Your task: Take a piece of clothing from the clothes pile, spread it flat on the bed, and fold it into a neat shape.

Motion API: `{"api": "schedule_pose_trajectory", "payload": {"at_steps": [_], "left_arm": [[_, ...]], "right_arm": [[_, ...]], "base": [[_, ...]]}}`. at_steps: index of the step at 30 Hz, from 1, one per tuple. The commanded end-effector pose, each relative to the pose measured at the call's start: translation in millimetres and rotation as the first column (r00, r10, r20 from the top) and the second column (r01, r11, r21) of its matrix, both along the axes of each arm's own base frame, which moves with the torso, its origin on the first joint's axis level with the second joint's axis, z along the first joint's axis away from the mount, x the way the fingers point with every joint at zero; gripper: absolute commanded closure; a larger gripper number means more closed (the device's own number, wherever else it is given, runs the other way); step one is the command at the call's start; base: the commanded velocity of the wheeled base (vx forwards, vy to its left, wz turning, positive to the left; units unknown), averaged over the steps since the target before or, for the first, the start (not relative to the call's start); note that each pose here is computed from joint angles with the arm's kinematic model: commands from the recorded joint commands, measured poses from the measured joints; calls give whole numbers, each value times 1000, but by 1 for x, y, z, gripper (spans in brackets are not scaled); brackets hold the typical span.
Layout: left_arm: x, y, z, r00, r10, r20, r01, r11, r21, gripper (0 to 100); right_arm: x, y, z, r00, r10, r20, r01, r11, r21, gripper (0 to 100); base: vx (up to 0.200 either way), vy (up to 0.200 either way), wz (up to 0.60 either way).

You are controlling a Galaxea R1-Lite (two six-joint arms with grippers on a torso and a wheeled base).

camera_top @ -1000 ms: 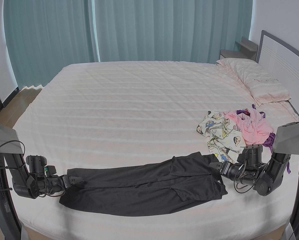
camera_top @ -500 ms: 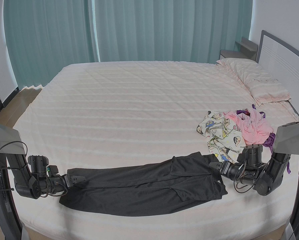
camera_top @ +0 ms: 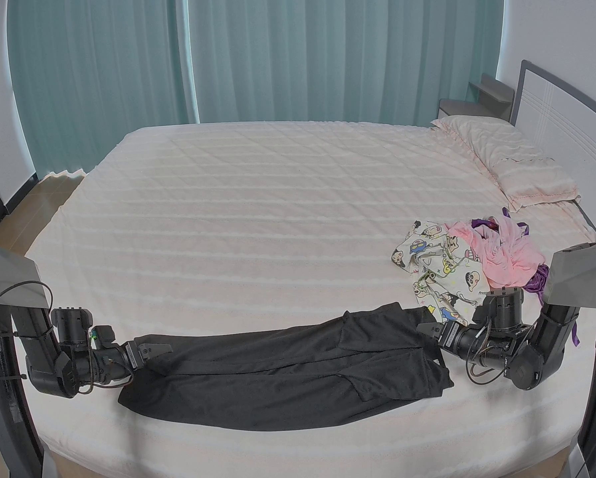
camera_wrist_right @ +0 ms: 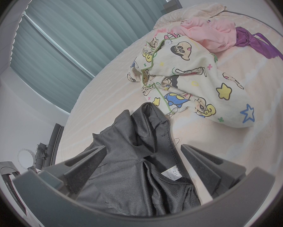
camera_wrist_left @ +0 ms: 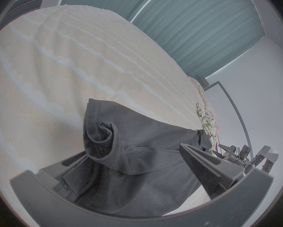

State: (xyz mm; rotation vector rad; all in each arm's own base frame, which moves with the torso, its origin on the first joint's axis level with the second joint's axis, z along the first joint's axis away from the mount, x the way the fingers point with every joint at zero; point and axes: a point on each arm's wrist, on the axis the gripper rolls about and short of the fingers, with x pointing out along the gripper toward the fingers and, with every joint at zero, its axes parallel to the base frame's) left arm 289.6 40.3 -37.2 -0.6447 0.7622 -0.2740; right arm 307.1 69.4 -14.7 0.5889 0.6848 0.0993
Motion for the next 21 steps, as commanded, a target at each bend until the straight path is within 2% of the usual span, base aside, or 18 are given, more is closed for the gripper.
{"api": "schedule_pose_trajectory", "payload": {"at_steps": [1,12,21], "left_arm": [[-1,3,1,1000,8,7,-8,1000,-2,0],[-9,1,22,999,-3,52,4,1000,-15,0],[-12,0,23,999,-8,47,9,1000,-16,0]], "right_arm": [[0,0,-1,1000,0,-2,0,1000,0,0],[0,0,-1,1000,0,-4,0,1000,-1,0],[0,0,-1,1000,0,-5,0,1000,-1,0]], "base": [[0,0,0],[0,0,0],[0,0,0]]}}
